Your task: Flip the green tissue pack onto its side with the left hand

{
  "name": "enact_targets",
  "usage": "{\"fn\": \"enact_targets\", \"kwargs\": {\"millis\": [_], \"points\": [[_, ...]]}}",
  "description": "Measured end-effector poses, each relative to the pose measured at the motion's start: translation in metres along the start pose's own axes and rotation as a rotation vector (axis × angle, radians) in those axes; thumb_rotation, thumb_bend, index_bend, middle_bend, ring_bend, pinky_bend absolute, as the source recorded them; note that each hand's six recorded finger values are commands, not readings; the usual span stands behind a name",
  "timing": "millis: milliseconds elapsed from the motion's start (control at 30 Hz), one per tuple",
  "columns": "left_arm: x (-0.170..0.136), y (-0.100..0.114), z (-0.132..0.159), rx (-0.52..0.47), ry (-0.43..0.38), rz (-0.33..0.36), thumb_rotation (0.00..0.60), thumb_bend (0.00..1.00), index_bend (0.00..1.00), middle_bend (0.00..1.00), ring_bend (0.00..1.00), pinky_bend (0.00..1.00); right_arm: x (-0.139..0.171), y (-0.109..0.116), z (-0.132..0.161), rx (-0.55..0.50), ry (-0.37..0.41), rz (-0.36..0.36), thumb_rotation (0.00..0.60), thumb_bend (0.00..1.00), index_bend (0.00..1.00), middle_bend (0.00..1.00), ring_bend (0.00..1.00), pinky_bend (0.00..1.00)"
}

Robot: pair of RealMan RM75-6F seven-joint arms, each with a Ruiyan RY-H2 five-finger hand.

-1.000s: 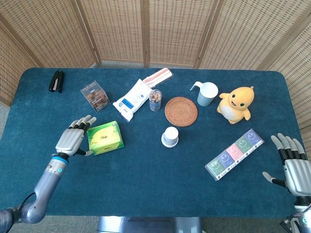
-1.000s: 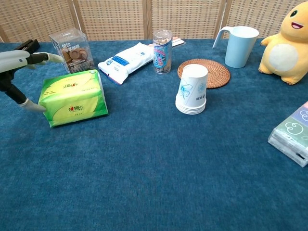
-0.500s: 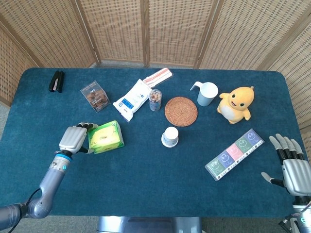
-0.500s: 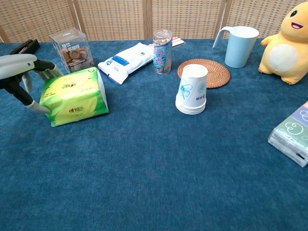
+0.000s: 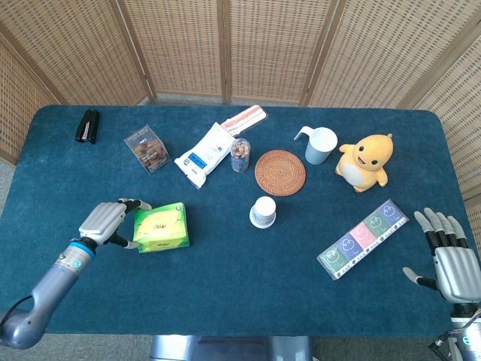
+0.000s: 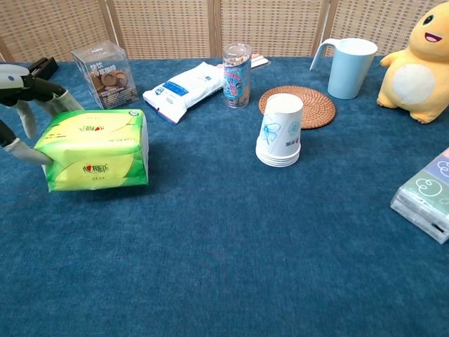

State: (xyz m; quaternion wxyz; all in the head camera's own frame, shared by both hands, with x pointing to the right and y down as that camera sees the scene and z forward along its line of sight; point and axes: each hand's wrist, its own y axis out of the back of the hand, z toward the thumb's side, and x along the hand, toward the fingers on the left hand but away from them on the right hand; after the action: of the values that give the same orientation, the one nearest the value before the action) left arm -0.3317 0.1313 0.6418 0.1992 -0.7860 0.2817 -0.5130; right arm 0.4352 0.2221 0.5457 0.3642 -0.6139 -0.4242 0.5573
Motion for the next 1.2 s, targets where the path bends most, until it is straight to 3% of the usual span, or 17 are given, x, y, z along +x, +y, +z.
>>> {"fn": "enact_targets", "kwargs": {"millis": [200,367,467,600,667,700,733,800,833,1033,1200], "points": [[-0.011,0.007,-0.001,-0.169,0.004,-0.127,0.600,0.06,0.41,0.38,0.31,0.46,0.000,-0.001,0.000,0.008,-0.004,0.001,0.600,0.00,0.00,0.00,0.00,0.00],[-0.014,0.002,-0.007,-0.322,0.060,-0.254,0.600,0.06,0.42,0.39,0.32,0.47,0.000,-0.002,-0.001,0.013,-0.005,0.005,0.600,0.00,0.00,0.00,0.00,0.00],[-0.012,-0.001,-0.015,-0.349,0.107,-0.321,0.600,0.06,0.42,0.39,0.32,0.47,0.000,-0.003,-0.001,0.015,-0.007,0.008,0.600,0.00,0.00,0.00,0.00,0.00],[-0.003,0.002,-0.025,-0.328,0.135,-0.334,0.600,0.06,0.42,0.39,0.32,0.46,0.000,-0.003,-0.001,0.015,-0.009,0.012,0.600,0.00,0.00,0.00,0.00,0.00],[-0.001,0.000,-0.026,-0.318,0.133,-0.334,0.600,0.06,0.40,0.34,0.27,0.41,0.000,-0.004,-0.001,0.014,-0.008,0.014,0.600,0.00,0.00,0.00,0.00,0.00],[0.000,0.000,-0.026,-0.312,0.133,-0.333,0.600,0.06,0.38,0.25,0.19,0.33,0.000,-0.004,-0.001,0.013,-0.008,0.015,0.600,0.00,0.00,0.00,0.00,0.00],[0.001,-0.001,-0.027,-0.304,0.133,-0.332,0.600,0.06,0.33,0.14,0.10,0.20,0.000,-0.004,-0.001,0.013,-0.008,0.015,0.600,0.00,0.00,0.00,0.00,0.00],[0.003,-0.002,-0.028,-0.280,0.130,-0.324,0.600,0.06,0.21,0.01,0.00,0.03,0.000,-0.004,-0.001,0.012,-0.009,0.015,0.600,0.00,0.00,0.00,0.00,0.00],[0.004,-0.002,-0.029,-0.261,0.125,-0.309,0.600,0.06,0.16,0.00,0.00,0.00,0.000,-0.004,-0.002,0.011,-0.010,0.015,0.600,0.00,0.00,0.00,0.00,0.00],[0.014,0.013,-0.031,-0.150,0.093,-0.140,0.600,0.05,0.11,0.00,0.00,0.00,0.000,-0.004,-0.002,0.009,-0.009,0.019,0.600,0.00,0.00,0.00,0.00,0.00],[0.016,0.028,-0.034,-0.033,0.121,0.029,0.600,0.05,0.10,0.00,0.00,0.00,-0.001,-0.005,-0.001,0.012,-0.008,0.022,0.600,0.00,0.00,0.00,0.00,0.00]]}}
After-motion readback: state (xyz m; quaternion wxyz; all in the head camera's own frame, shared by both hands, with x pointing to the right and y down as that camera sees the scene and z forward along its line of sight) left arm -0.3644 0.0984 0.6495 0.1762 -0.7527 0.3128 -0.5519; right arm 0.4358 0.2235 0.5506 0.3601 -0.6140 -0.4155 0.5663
